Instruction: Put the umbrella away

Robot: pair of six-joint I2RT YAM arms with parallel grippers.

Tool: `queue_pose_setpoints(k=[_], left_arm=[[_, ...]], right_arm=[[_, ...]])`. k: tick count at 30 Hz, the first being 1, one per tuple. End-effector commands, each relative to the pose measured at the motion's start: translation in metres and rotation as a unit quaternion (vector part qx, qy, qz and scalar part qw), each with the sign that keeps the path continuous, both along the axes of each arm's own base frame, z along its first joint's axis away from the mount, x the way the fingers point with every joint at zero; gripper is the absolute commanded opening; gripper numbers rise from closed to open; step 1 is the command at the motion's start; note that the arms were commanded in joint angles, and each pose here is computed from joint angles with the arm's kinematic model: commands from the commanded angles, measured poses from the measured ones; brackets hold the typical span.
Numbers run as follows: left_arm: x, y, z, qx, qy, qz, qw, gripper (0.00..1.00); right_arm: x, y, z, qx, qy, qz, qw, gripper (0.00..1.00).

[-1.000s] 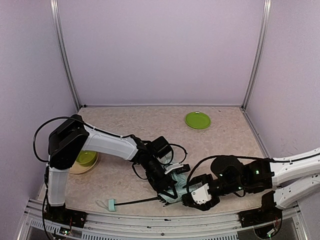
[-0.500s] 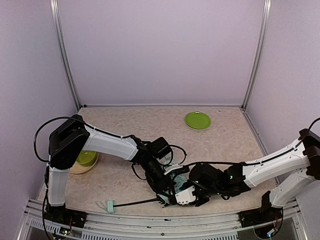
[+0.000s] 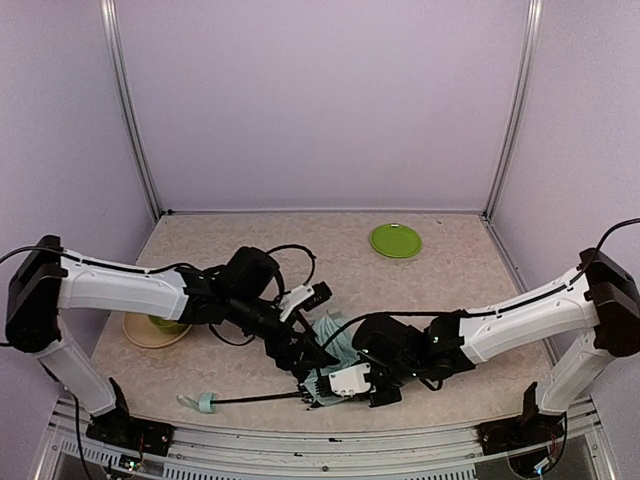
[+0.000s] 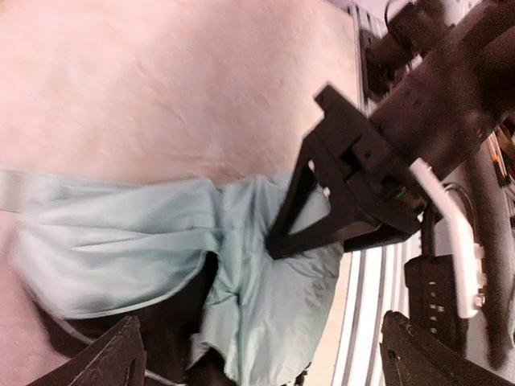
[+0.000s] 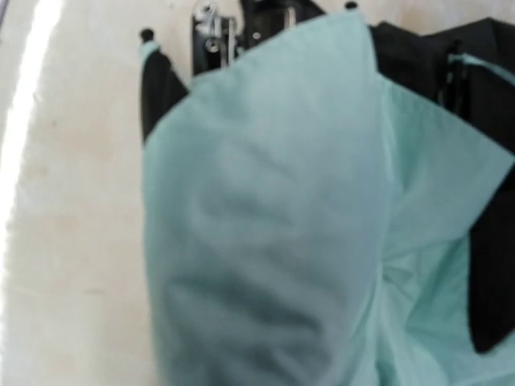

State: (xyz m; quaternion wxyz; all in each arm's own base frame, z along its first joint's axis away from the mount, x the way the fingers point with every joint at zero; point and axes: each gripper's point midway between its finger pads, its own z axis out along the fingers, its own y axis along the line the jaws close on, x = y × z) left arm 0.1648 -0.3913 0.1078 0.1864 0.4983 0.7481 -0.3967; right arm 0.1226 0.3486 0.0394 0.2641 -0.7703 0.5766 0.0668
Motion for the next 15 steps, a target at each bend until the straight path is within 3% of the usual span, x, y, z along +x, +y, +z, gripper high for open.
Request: queue_pose_setpoints(k=[1,8,12,15], left_arm=[[0.031,0.021,0.063,-0.113,-0.122,0.083,0.983,0.99],[-0.005,0.056,0.083,-0.126,-0.238,0.081,0.96,0.99],[-0.035,0.053,0.05,-0.046,-0.286,0.019,0.957,0.99],[-0.056,0.042,0.011,0.038,-0.292,-0.039,0.955,0.99]], right_arm=[[-0.037,-0.049,-0.046,-0.129,0.174,-0.052,0.975,0.09],[-0.045,-0.059,-0.07,-0.203,0.347,-0.152,0.903,0.1],[-0.043,-0.061,-0.076,-0.221,0.427,-0.218,0.849,0.12],[-0.041,-0.049,-0.07,-0.201,0.463,-0.232,0.831,0.12]])
